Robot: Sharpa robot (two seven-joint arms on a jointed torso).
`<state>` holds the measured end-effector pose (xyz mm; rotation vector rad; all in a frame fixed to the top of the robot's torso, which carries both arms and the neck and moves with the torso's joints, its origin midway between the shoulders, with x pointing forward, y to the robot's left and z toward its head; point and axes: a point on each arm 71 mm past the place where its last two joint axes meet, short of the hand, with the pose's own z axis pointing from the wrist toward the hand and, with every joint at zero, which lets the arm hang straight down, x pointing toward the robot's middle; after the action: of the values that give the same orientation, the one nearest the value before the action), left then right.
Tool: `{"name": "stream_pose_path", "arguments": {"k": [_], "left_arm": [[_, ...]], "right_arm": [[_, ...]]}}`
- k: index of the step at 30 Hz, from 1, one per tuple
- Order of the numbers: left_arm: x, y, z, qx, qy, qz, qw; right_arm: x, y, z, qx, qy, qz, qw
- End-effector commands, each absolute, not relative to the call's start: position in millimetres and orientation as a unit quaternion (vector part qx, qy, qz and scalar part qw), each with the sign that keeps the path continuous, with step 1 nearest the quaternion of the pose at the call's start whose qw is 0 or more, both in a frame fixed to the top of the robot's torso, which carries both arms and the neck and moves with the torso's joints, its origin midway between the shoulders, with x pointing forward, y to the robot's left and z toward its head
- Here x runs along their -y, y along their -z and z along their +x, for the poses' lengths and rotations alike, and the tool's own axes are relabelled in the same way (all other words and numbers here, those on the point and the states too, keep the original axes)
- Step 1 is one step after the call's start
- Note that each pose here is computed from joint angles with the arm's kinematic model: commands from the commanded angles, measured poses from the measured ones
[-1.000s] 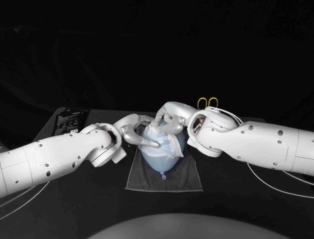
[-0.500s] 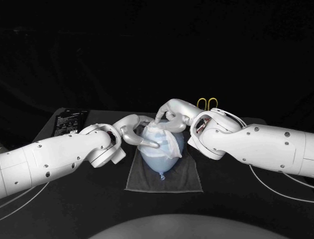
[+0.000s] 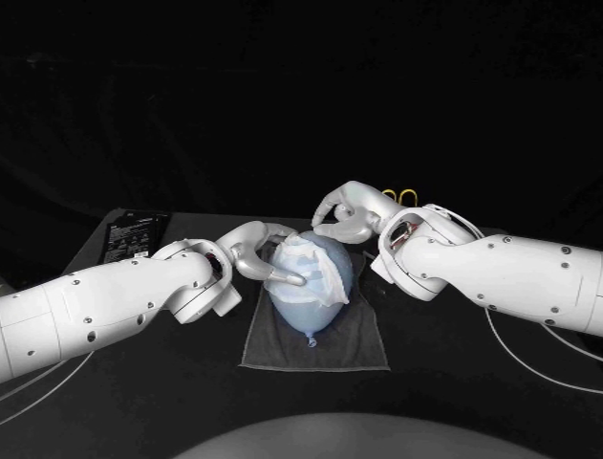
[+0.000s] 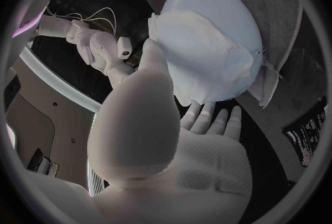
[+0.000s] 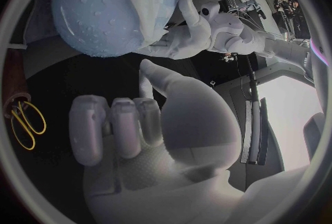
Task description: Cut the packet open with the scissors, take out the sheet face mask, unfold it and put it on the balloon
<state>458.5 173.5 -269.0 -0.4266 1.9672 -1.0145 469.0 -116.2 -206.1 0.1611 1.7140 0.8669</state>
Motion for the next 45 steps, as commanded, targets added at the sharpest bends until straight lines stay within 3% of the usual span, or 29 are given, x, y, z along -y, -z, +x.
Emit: {"name": "stream_pose_path", "arguments": {"k": [1, 17, 45], "left_arm": [[-170.3, 272.4, 455.4, -0.797, 0.408, -0.168, 0.412], [-168.8, 272.4, 455.4, -0.797, 0.409, -0.167, 0.411], [-169.7, 272.7, 455.5, -0.798, 0.408, -0.168, 0.410]], "right_arm": [[109, 207, 466, -0.743, -0.379, 0.065, 0.548], [80, 207, 457, -0.711, -0.393, -0.067, 0.579], [79, 232, 456, -0.723, -0.365, -0.099, 0.578]]}}
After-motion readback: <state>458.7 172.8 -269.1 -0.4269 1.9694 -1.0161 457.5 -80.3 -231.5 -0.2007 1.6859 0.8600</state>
